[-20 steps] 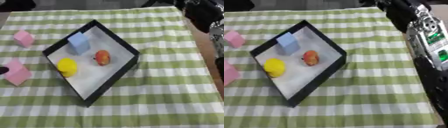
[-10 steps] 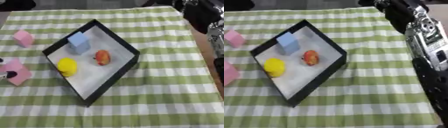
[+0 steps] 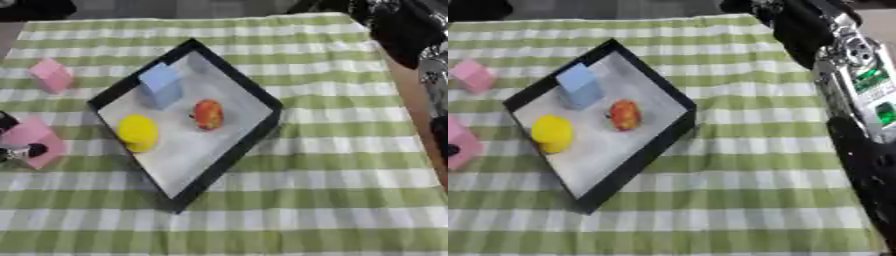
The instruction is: Pick up objects on the table and place them in the box.
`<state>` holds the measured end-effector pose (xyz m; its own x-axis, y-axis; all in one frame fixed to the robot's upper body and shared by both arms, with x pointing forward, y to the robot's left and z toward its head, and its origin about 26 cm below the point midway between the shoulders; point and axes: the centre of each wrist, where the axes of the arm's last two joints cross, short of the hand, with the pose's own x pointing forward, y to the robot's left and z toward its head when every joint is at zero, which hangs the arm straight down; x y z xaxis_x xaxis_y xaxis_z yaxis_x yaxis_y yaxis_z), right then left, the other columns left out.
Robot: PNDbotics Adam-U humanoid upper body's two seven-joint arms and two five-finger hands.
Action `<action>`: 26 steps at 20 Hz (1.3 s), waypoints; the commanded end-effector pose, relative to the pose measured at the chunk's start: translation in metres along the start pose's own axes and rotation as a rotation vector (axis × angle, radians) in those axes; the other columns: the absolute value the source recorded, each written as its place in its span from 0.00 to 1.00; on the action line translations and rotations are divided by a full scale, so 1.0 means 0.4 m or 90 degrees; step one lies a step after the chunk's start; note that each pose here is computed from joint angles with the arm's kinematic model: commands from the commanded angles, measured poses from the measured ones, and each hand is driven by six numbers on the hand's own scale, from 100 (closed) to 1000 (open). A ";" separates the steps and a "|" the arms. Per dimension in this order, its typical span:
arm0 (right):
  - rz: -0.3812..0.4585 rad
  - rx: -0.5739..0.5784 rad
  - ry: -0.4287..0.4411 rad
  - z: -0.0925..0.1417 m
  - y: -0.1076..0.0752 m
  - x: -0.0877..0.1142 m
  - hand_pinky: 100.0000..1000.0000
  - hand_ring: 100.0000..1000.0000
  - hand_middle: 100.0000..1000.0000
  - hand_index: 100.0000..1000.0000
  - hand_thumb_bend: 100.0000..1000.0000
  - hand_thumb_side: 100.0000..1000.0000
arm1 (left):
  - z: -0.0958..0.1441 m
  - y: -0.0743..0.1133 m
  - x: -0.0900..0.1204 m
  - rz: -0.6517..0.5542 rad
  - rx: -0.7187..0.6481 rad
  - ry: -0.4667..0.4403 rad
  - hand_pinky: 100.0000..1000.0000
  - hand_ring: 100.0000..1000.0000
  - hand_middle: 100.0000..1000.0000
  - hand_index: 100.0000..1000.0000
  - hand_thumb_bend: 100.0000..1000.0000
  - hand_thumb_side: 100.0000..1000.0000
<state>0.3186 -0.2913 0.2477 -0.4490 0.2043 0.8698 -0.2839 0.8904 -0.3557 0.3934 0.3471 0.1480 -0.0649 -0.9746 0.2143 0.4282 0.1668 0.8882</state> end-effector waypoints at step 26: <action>0.012 -0.001 -0.002 -0.002 -0.009 0.009 0.96 0.73 0.63 0.73 0.00 0.54 | 0.040 0.057 0.030 -0.006 0.027 -0.030 0.71 0.55 0.42 0.56 0.28 0.00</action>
<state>0.3196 -0.2919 0.2463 -0.4403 0.2059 0.8739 -0.2857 0.8906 -0.3538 0.3897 0.3319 0.1567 -0.1096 -0.9614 0.2522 0.4350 0.1817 0.8819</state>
